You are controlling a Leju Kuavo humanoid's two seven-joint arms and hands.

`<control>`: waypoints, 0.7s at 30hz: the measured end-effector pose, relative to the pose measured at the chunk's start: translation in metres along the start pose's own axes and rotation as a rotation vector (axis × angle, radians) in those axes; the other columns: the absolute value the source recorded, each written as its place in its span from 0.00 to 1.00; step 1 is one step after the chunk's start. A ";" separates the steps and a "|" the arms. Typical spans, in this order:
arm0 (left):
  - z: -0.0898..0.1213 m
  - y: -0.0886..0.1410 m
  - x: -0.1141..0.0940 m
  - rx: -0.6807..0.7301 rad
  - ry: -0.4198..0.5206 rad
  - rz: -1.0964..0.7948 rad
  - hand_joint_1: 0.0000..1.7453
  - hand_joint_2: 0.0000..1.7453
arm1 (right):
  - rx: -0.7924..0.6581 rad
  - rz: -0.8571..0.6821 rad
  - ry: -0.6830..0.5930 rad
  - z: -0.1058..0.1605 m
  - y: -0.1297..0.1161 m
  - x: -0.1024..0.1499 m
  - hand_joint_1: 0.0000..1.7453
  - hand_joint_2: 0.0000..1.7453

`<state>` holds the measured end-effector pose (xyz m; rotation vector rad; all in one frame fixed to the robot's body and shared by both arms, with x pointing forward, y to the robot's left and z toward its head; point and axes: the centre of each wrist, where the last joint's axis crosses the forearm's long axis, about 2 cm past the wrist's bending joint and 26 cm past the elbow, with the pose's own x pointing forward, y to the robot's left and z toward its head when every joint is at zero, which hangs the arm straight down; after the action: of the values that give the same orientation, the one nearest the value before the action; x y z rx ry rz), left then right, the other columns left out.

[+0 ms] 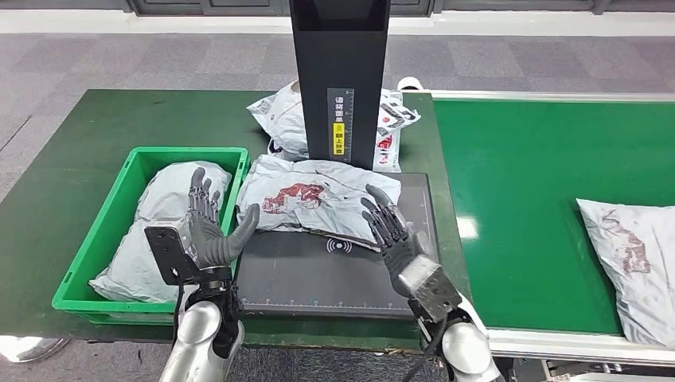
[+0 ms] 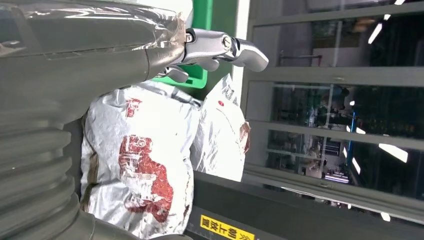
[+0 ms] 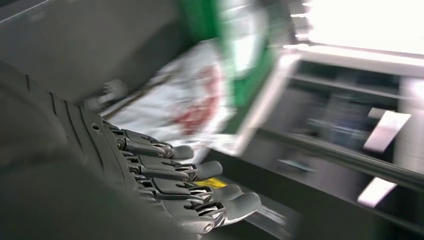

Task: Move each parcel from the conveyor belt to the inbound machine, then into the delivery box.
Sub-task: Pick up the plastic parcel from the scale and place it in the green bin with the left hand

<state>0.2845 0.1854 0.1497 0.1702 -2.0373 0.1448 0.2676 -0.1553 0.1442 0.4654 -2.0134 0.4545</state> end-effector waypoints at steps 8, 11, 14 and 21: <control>-0.034 -0.047 0.013 -0.423 -0.115 -0.807 0.00 1.00 | -0.054 -0.129 -0.165 0.005 -0.003 0.016 0.00 1.00; -0.052 -0.082 0.015 -0.610 -0.170 -1.088 0.00 1.00 | -0.025 -0.146 -0.198 -0.002 -0.003 0.018 0.00 1.00; -0.069 -0.112 0.012 -0.761 -0.216 -1.278 0.00 1.00 | -0.005 -0.151 -0.218 -0.012 -0.005 0.018 0.00 1.00; -0.077 -0.146 -0.007 -1.121 -0.205 -1.506 0.00 1.00 | 0.019 -0.166 -0.215 -0.029 -0.004 0.017 0.00 1.00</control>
<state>0.3819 0.0561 0.1823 0.9173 -1.3962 -1.8947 0.2838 -0.1467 0.1729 0.7131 -2.1560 0.3331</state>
